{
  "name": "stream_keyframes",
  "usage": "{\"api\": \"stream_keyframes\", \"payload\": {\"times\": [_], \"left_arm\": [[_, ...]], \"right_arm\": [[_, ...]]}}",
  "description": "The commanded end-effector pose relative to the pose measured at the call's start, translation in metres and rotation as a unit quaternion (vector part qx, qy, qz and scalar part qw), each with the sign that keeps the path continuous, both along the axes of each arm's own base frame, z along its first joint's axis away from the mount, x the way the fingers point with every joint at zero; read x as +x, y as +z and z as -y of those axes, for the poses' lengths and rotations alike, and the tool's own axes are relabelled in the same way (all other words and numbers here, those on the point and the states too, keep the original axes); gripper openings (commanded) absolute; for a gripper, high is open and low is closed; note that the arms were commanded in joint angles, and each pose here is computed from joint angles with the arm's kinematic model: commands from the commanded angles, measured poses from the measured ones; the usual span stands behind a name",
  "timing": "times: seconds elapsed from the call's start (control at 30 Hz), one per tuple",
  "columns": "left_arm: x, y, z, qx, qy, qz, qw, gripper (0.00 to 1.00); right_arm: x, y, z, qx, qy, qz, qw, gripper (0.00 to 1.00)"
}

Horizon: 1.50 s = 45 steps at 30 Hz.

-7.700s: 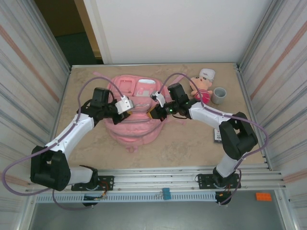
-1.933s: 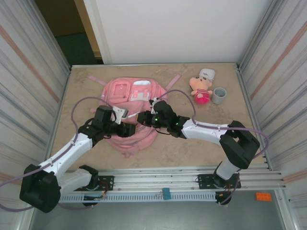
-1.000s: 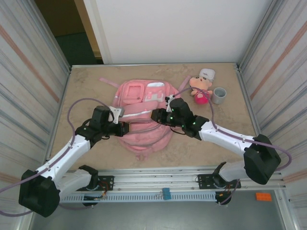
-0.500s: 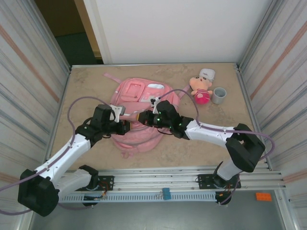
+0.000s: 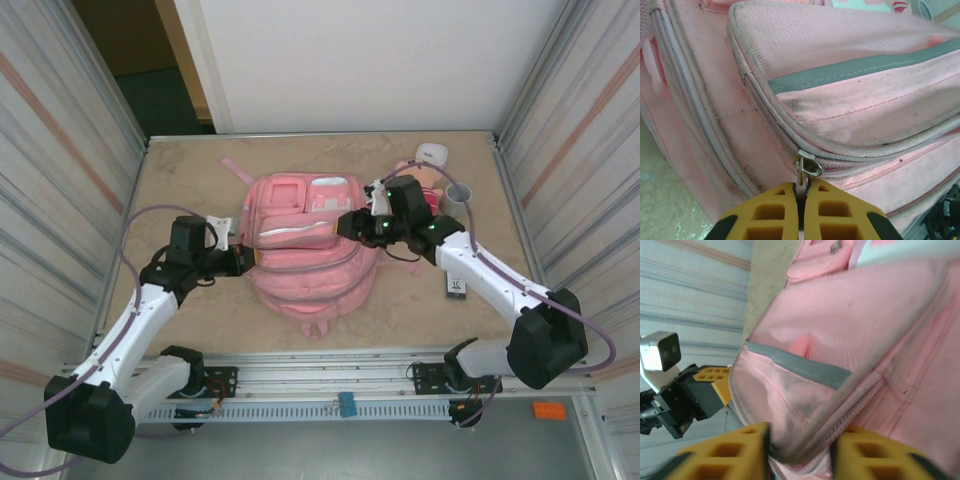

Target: Pack books, pencil case, and school supplies into a backpack

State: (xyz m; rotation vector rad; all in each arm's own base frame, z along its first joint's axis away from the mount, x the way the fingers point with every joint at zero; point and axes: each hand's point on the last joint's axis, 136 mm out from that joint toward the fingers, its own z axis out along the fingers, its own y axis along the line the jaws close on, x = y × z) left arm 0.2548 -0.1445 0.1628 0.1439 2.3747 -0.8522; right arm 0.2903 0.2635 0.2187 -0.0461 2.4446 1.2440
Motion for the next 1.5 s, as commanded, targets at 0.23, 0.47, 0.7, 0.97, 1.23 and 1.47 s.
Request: {"api": "stream_keyframes", "payload": {"times": [0.23,0.47,0.7,0.97,1.23,1.47], "left_arm": [[-0.002,0.018,0.027,-0.019,-0.064,0.026,0.997,0.0],[-0.005,0.03,0.03,-0.026,-0.07,0.034,0.997,0.0],[-0.01,0.031,0.033,-0.034,-0.083,0.03,0.995,0.0],[-0.016,0.025,0.036,-0.023,-0.104,0.016,0.994,0.0],[0.004,-0.006,-0.001,0.059,-0.051,-0.038,0.996,0.0],[0.02,-0.007,-0.023,0.114,-0.036,-0.025,0.993,0.03]], "right_arm": [[-0.014,0.044,0.036,-0.156,0.074,0.245,0.954,0.59],[-0.068,0.033,-0.065,-0.279,0.263,0.483,0.787,0.66],[-0.05,-0.015,-0.12,-0.318,0.327,0.448,0.769,0.65],[-0.034,-0.025,-0.145,-0.316,0.334,0.461,0.759,0.26],[-0.057,-0.025,-0.123,-0.312,0.417,0.48,0.706,0.0],[-0.07,-0.008,-0.098,-0.278,0.472,0.488,0.679,0.0]]}}
